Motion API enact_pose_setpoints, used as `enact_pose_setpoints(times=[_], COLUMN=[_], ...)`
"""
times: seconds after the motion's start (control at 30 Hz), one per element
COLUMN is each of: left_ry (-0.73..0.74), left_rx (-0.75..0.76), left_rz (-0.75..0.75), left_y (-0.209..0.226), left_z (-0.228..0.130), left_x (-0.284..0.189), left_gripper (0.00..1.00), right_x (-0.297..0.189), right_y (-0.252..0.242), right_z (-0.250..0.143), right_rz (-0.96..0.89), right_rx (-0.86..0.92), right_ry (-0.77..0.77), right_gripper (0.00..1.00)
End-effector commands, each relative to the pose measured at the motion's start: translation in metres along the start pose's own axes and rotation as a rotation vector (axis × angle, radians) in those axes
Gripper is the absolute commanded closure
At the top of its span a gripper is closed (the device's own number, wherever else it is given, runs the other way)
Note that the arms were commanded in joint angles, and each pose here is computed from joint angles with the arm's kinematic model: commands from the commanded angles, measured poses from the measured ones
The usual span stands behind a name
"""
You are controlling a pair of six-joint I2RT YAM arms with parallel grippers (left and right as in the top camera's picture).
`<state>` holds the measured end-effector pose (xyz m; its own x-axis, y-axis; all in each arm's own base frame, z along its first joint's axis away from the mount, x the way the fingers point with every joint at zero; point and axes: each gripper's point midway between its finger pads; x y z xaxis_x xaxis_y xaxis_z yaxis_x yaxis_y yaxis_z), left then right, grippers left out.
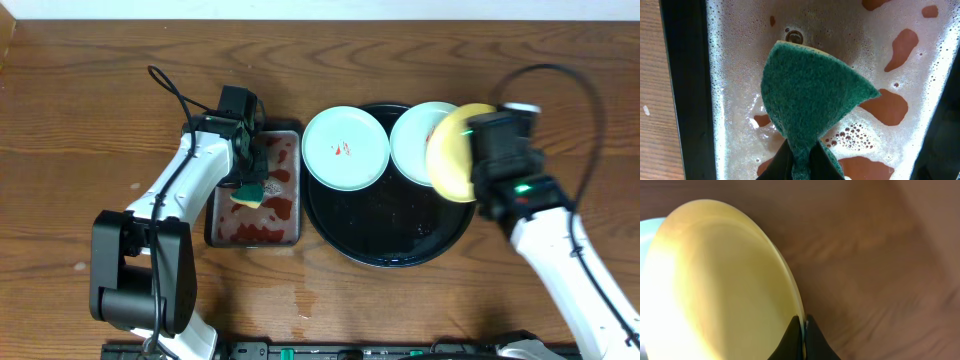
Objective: Clean dirty plates on tray and stack at the side
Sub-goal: 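Lift the yellow plate with the right gripper and place it right of the tray, then grasp the right pale green plate rim with the right gripper and tilt it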
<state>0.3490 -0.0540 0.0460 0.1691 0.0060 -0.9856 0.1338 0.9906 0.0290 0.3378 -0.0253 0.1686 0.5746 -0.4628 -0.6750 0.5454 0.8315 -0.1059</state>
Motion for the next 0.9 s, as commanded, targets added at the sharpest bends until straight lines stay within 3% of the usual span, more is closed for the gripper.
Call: enact_pose_setpoints(times=[0.0,0.23,0.4,0.53,0.8,0.87], left_ry=[0.018,0.018,0.018,0.018,0.021,0.022], left_rx=[0.010,0.010,0.010,0.009,0.010,0.010], left_rz=[0.003,0.003,0.003,0.003,0.003,0.003], left_y=[0.002,0.002,0.002,0.002,0.002,0.002], left_z=[-0.004,-0.004,-0.004,-0.004,-0.005,-0.005], left_x=[0.003,0.003,0.003,0.003,0.003,0.003], left_gripper=[0.93,0.93,0.93,0.93,0.92,0.93], right_x=[0.020,0.061,0.084,0.102,0.126,0.127], right_y=[-0.017,-0.089,-0.126,-0.142,-0.128,-0.127], right_z=[-0.003,-0.013,-0.030,-0.043,-0.055,-0.053], right_rz=[0.045,-0.040,-0.109,-0.156,-0.087,-0.079], right_rx=[0.323,0.626,0.736,0.773,0.717,0.719], right_ry=[0.134,0.281,0.361,0.401,0.467,0.458], right_gripper=[0.99,0.99,0.99,0.99,0.99,0.90])
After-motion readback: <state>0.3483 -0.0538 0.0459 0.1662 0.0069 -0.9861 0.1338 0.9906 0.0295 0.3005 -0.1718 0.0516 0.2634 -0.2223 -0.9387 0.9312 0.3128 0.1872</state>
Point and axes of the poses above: each gripper's point midway between its finger pads, its own x axis out along the fingers, its own y axis along the line the jaws close on, z = x × y, and after that the axes turned 14 degrees about x, right-handed
